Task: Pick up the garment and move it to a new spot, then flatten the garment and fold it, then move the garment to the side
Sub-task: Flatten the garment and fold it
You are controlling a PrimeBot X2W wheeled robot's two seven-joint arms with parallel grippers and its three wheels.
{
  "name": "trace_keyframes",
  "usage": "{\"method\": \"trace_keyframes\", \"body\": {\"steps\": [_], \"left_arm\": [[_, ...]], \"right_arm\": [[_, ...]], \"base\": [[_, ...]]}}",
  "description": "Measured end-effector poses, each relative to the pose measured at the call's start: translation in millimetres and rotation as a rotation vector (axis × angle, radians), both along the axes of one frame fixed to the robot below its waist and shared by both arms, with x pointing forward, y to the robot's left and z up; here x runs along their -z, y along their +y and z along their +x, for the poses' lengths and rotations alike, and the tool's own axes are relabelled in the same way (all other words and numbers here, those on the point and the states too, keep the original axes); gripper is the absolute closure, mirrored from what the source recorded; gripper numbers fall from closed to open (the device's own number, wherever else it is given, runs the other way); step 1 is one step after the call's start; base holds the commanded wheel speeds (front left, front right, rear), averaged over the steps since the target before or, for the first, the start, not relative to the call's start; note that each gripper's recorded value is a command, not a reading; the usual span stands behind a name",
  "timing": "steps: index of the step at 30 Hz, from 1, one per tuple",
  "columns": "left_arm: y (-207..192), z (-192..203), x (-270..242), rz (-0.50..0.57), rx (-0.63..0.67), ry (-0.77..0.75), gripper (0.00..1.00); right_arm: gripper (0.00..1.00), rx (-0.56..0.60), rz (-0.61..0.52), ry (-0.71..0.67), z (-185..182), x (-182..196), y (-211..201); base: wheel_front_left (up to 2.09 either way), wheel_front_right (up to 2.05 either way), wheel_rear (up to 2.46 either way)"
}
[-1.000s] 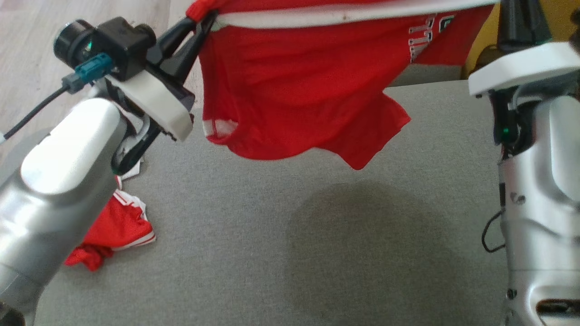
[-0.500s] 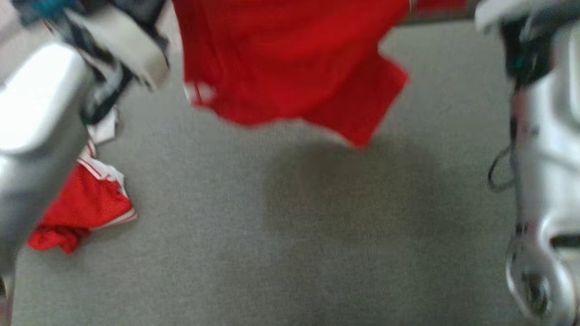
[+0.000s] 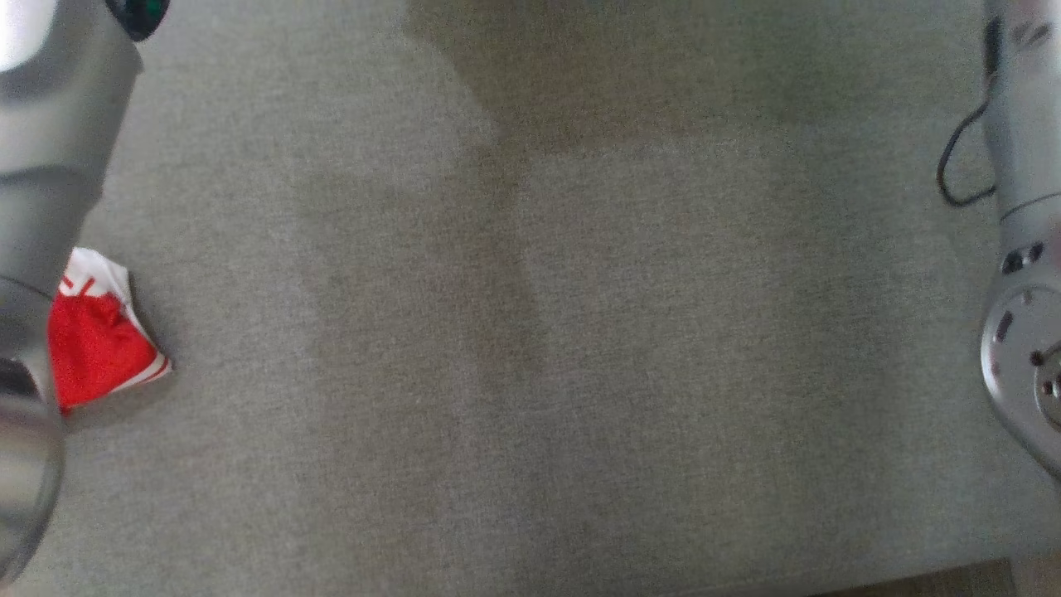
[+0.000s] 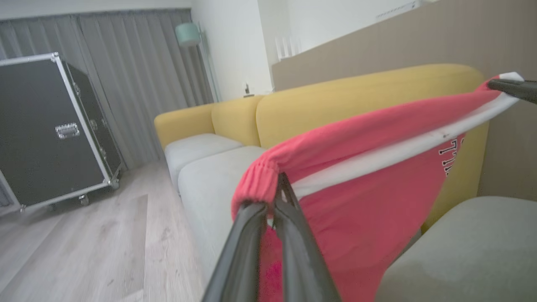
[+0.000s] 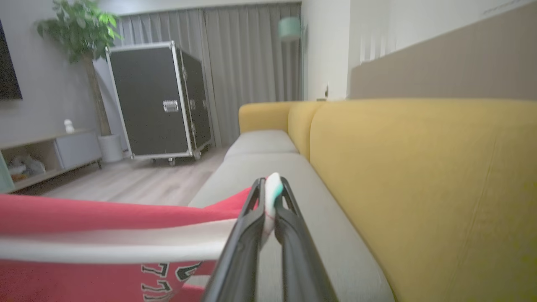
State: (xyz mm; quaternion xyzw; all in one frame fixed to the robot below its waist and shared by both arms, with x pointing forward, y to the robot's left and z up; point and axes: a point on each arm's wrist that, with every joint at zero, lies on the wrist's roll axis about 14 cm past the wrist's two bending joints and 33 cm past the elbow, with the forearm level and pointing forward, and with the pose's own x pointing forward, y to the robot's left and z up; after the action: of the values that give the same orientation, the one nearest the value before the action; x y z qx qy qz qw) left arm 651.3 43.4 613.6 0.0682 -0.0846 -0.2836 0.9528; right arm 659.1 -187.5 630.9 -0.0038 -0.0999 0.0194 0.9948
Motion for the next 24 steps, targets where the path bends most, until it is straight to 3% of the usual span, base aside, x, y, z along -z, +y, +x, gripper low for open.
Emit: {"method": "trace_keyframes", "body": {"steps": [5, 10, 16, 24], "left_arm": [[-5, 0, 59, 0.029, 0.009, 0.108, 1.0], [-11, -39, 124, 0.132, 0.07, 0.225, 1.0], [-11, -95, 161, 0.182, 0.14, 0.328, 1.0], [-8, -159, 167, 0.196, 0.191, 0.391, 1.0]], "right_arm": [[1.0, 0.004, -0.047, 0.218, -4, 90, -2], [1.0, -0.015, -0.125, 0.468, -34, 165, -3], [1.0, -0.028, -0.23, 0.61, -66, 189, -12], [1.0, -0.044, -0.245, 0.811, -130, 214, -11]], "base": [[0.0, 0.0, 0.0], [0.0, 0.0, 0.0], [0.0, 0.0, 0.0], [0.0, 0.0, 0.0]]}}
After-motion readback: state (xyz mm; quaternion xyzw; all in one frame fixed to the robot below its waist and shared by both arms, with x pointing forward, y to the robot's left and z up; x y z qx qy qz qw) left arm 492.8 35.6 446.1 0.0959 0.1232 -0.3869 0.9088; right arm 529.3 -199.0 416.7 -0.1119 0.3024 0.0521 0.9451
